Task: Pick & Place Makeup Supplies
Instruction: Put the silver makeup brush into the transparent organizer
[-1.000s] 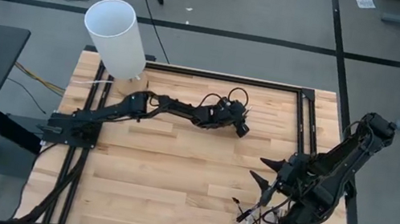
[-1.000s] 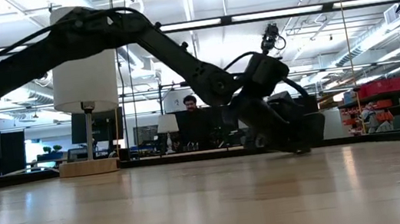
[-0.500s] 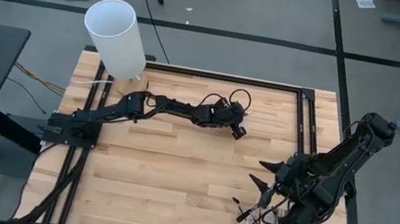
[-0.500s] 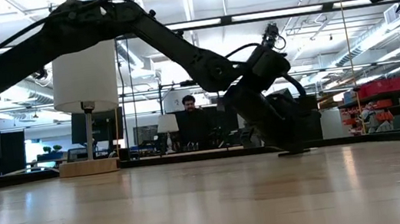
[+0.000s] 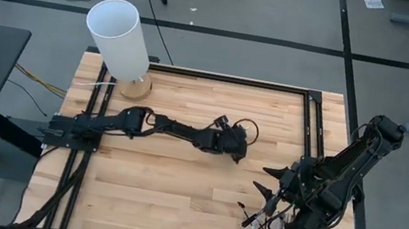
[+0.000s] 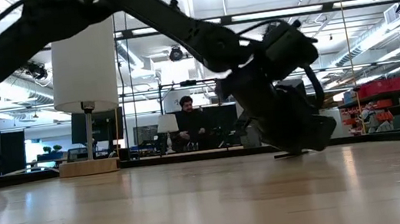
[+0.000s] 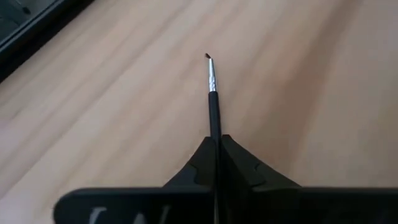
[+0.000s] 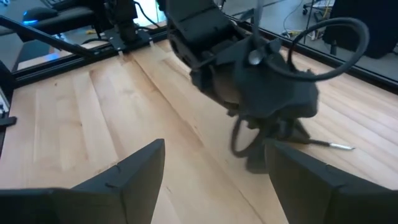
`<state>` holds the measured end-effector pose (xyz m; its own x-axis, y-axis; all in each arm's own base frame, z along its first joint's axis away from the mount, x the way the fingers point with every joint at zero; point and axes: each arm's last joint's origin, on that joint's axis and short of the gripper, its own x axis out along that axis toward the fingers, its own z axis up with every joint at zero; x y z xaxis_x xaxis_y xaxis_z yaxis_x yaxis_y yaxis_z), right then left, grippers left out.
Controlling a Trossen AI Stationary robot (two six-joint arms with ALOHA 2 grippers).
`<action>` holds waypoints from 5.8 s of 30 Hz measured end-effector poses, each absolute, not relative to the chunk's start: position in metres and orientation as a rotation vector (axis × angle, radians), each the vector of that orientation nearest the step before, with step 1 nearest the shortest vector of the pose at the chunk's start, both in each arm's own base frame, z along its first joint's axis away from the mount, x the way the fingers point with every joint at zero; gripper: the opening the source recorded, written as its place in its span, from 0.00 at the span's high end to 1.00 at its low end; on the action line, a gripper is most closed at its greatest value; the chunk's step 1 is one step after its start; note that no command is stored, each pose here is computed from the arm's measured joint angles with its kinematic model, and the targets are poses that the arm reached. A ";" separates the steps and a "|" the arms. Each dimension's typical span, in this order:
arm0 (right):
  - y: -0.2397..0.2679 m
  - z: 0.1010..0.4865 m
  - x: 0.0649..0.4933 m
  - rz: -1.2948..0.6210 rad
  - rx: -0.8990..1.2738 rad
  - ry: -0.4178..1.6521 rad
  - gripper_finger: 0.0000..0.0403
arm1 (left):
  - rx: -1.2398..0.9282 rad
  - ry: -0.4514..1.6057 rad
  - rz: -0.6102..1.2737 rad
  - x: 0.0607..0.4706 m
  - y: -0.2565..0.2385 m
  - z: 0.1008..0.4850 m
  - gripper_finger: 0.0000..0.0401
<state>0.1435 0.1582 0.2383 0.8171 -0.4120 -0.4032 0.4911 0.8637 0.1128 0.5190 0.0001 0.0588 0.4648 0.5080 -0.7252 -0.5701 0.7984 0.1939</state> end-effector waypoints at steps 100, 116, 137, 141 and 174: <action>0.180 0.224 0.143 -0.423 0.143 0.386 0.31 | -0.148 0.526 0.572 0.296 -0.087 0.051 0.69; 0.180 0.224 0.143 -0.424 0.148 0.384 0.31 | -0.173 0.551 0.546 0.299 -0.081 0.049 0.91; 0.181 0.224 0.144 -0.400 0.121 0.415 0.31 | -0.160 0.502 0.443 0.301 -0.088 0.069 0.96; 0.181 0.224 0.144 -0.400 0.122 0.414 0.31 | -0.162 0.440 0.404 0.304 -0.091 0.077 0.96; 0.147 0.200 0.194 -0.037 0.129 0.006 0.33 | -0.136 -0.234 -0.063 0.374 -0.115 0.197 0.96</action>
